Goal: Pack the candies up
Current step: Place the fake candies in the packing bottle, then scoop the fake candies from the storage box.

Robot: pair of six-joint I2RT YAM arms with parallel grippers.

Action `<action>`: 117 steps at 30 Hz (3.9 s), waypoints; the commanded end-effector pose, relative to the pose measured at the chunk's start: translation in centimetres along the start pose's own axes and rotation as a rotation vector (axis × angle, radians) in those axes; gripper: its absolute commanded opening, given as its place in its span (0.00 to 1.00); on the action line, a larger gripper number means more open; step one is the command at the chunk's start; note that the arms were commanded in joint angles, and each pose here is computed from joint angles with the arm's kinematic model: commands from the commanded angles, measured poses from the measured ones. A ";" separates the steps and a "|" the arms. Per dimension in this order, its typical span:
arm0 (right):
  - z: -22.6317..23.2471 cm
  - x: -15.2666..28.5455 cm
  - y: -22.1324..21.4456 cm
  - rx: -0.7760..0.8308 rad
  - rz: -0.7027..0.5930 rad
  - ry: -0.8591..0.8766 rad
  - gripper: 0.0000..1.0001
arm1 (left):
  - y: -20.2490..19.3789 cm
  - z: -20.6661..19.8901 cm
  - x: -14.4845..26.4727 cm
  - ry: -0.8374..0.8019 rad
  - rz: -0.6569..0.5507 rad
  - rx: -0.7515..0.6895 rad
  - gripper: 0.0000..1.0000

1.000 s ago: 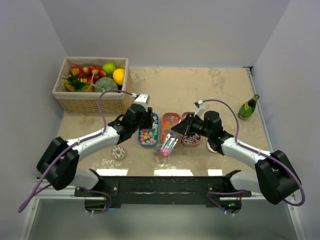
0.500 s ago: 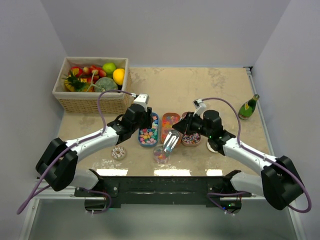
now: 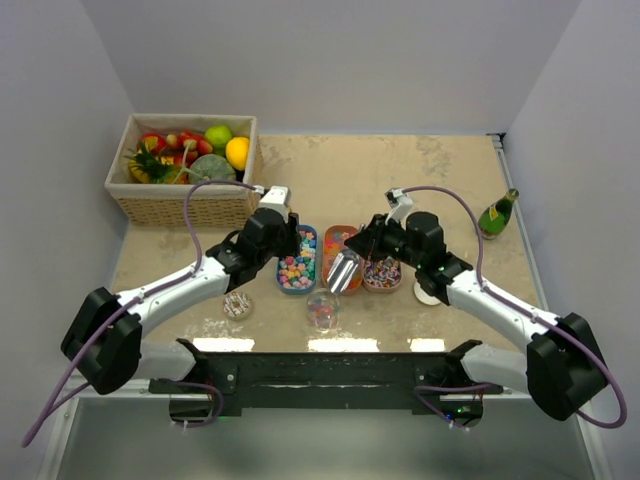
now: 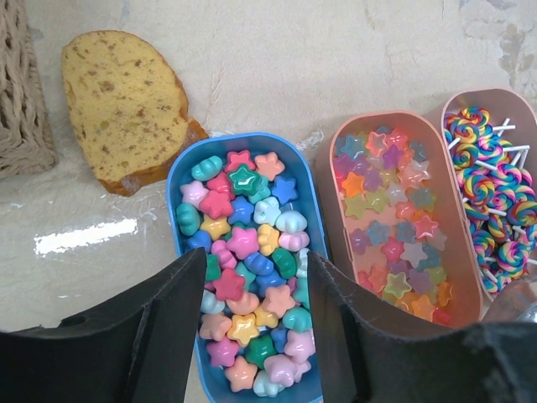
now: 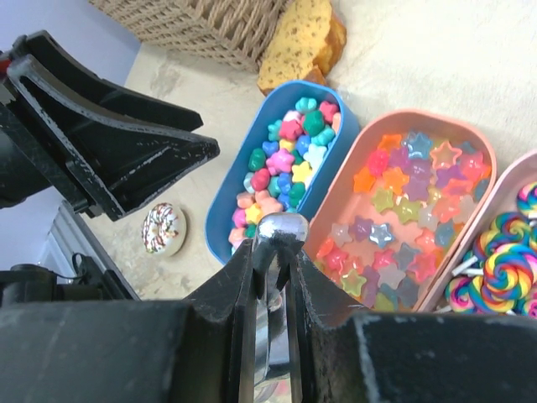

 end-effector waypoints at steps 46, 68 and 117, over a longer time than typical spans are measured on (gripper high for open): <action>0.7 -16.9 0.7 0.236 -0.080 0.024 0.00 | -6.2 3.6 -1.6 0.029 0.157 0.126 0.31; -1.6 -16.3 -4.7 0.013 0.121 0.046 0.00 | -5.2 3.6 -1.4 0.049 0.119 0.124 0.16; -1.7 -16.1 -2.6 -0.313 0.034 0.040 0.00 | -3.6 4.2 0.2 0.118 0.057 0.126 0.22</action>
Point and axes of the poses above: each gripper's point midway between its finger pads, its own x axis back along the fingers, its own z axis along the line the jaws close on, y = z × x, the point moved 10 cm from there along x, back along the fingers, and after that the axes turned 5 degrees about -x, right-handed, at the moved point
